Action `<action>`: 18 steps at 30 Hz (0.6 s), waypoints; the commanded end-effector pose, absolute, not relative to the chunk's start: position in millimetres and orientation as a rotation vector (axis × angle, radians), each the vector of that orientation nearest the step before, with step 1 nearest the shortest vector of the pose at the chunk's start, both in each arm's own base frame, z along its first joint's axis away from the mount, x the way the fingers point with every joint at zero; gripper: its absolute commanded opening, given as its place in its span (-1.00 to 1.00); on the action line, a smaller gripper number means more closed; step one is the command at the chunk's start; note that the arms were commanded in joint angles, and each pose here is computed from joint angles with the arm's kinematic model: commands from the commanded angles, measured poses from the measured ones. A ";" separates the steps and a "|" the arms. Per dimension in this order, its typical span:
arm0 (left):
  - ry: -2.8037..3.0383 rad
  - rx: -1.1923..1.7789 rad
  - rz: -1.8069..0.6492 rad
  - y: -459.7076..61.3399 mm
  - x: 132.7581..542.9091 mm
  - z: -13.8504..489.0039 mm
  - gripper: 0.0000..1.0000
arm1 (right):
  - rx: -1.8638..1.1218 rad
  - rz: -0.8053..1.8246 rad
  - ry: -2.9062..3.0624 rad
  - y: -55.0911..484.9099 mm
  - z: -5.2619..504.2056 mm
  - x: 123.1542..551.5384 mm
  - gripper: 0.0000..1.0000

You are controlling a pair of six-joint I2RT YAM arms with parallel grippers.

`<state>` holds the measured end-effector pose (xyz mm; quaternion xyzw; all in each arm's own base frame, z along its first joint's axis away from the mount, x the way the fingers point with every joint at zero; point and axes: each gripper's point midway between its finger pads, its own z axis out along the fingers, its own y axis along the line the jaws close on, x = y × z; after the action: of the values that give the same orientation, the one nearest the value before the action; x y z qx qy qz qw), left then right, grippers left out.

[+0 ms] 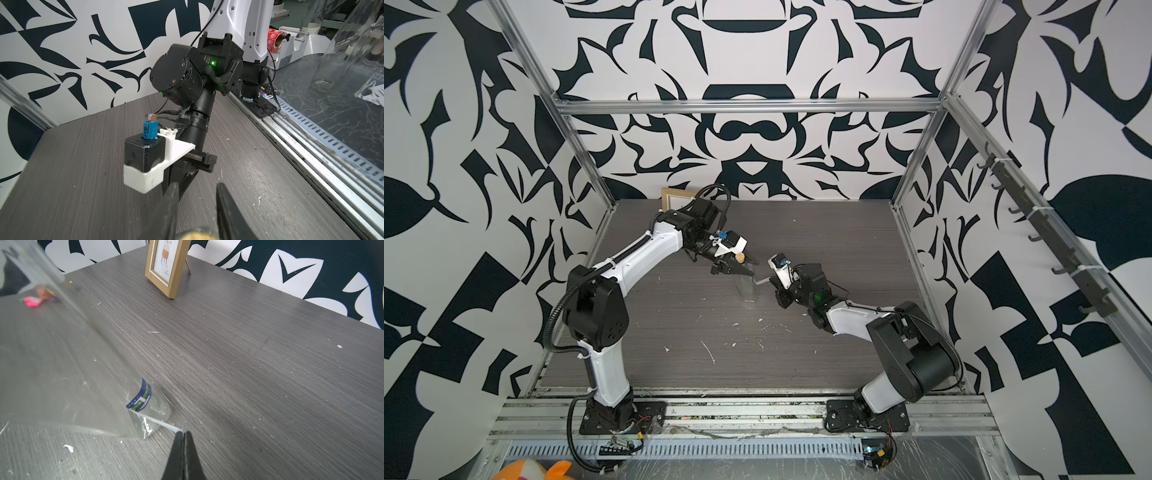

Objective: Remove the label from the bottle
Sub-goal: Tear open the label from the bottle.

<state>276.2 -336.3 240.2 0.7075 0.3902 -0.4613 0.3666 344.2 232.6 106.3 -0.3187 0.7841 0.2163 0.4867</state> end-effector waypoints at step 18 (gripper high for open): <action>1.183 1.816 -1.340 -331.4 261.3 210.8 -1.00 | -0.668 0.444 1.855 214.3 126.5 369.0 -1.00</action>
<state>273.9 -337.9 241.4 0.7066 0.3854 -0.4663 0.3671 350.5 226.3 109.2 -0.3081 0.7845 0.2109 0.4951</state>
